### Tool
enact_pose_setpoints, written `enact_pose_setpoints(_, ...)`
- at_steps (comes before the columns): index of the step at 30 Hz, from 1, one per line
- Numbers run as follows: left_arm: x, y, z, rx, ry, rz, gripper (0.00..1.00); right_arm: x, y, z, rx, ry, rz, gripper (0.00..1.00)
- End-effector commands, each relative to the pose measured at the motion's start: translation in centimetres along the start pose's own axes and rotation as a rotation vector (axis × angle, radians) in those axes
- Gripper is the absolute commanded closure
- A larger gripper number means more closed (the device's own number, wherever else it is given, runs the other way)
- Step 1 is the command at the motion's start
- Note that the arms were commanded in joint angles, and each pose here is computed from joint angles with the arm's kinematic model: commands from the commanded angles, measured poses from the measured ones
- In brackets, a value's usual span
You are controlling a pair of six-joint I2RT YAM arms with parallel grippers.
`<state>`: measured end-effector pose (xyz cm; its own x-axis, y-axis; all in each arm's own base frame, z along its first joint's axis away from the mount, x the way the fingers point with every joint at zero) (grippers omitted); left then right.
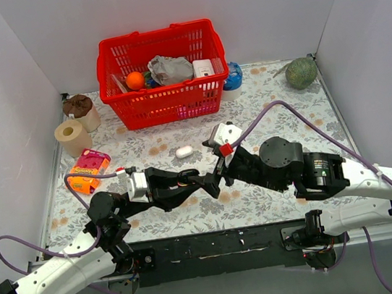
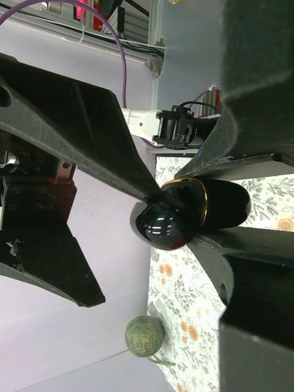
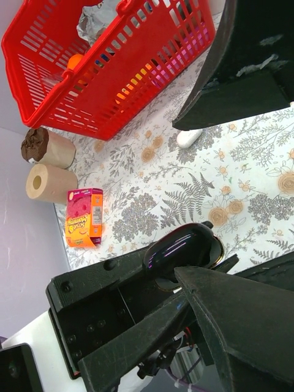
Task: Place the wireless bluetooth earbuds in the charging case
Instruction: Open the charging case, then adjust the earbud with the charging case.
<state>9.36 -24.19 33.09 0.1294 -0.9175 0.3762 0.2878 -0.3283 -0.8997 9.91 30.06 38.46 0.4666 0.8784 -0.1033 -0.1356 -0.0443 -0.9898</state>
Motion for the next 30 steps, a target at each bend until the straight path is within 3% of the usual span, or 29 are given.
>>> enact_pose_setpoints(1,0.2,-2.6,-0.6,0.038,0.051,-0.085,1.0,-0.4,-2.2,-1.5,0.022,0.107,-0.061,0.02)
enact_pose_setpoints(11,0.0,-2.4,-0.6,0.033,0.043,-0.082,1.0,-0.1,-2.9,-3.6,0.078,0.202,-0.09,0.02)
enact_pose_setpoints(22,-0.3,-1.4,-0.1,0.001,-0.012,-0.048,1.0,-2.5,-5.0,-2.4,0.133,0.065,-0.222,0.02)
enact_pose_setpoints(30,0.0,-0.5,1.0,-0.057,-0.084,0.011,1.0,-1.8,-3.2,0.5,0.128,-0.108,-0.108,0.35)
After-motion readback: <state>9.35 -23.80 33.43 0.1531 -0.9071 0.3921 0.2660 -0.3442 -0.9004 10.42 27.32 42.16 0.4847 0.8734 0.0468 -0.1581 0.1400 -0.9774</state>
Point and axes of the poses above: each gripper's point midway between its finger pads, its own x axis out along the fingers, its own z axis along the line the jaws close on, y = z × x, the point moved 3 cm from there along -x, back along the fingers, and after that the axes turned 12 degrees about x, right-handed, at the moved point
